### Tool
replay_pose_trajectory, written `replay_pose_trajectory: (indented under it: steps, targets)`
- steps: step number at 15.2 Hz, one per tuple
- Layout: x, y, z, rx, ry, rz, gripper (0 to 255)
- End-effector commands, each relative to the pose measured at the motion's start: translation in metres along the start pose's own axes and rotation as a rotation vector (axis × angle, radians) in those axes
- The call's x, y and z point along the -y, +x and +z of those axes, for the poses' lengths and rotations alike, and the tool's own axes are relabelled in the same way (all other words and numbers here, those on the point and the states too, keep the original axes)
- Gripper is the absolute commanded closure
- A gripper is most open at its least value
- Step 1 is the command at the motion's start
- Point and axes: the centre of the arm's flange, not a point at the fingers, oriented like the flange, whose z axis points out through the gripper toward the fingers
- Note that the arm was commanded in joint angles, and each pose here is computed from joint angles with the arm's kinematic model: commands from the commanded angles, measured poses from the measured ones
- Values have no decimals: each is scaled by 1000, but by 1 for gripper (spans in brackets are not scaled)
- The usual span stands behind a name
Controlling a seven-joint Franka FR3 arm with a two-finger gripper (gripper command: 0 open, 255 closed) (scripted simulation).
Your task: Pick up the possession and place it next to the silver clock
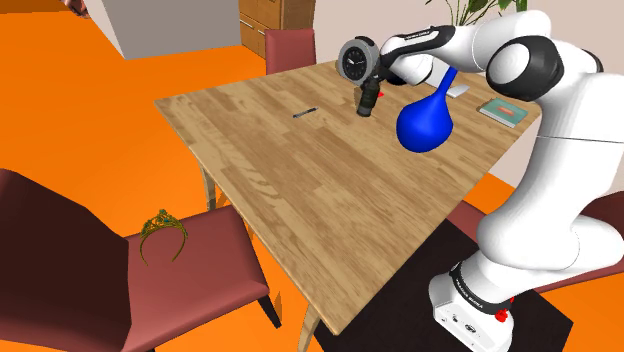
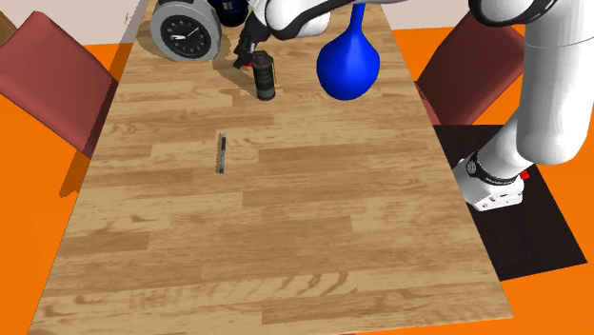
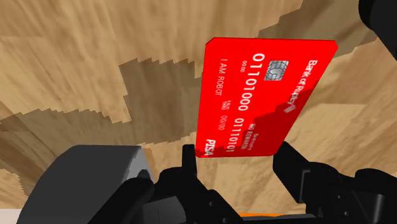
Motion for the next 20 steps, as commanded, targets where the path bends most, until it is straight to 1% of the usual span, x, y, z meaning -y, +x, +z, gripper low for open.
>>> replay_pose_trajectory:
  steps: [1, 5, 6, 7, 8, 9, 10, 11, 15, 20]
  targets:
    - [8, -28, 29, 76, 63, 13, 255]
    - [8, -28, 29, 76, 63, 13, 255]
    - [10, -38, 25, 74, 64, 12, 0]
    - [16, -51, 26, 72, 65, 11, 0]
    - [15, -46, 34, 75, 64, 12, 0]
    - [10, -59, 47, 71, 68, 12, 0]
    - [8, -52, 44, 75, 65, 12, 0]
    - [8, -28, 29, 76, 63, 13, 0]
    - [5, -24, -20, 76, 63, 13, 0]
    - [5, -24, -20, 76, 63, 13, 0]
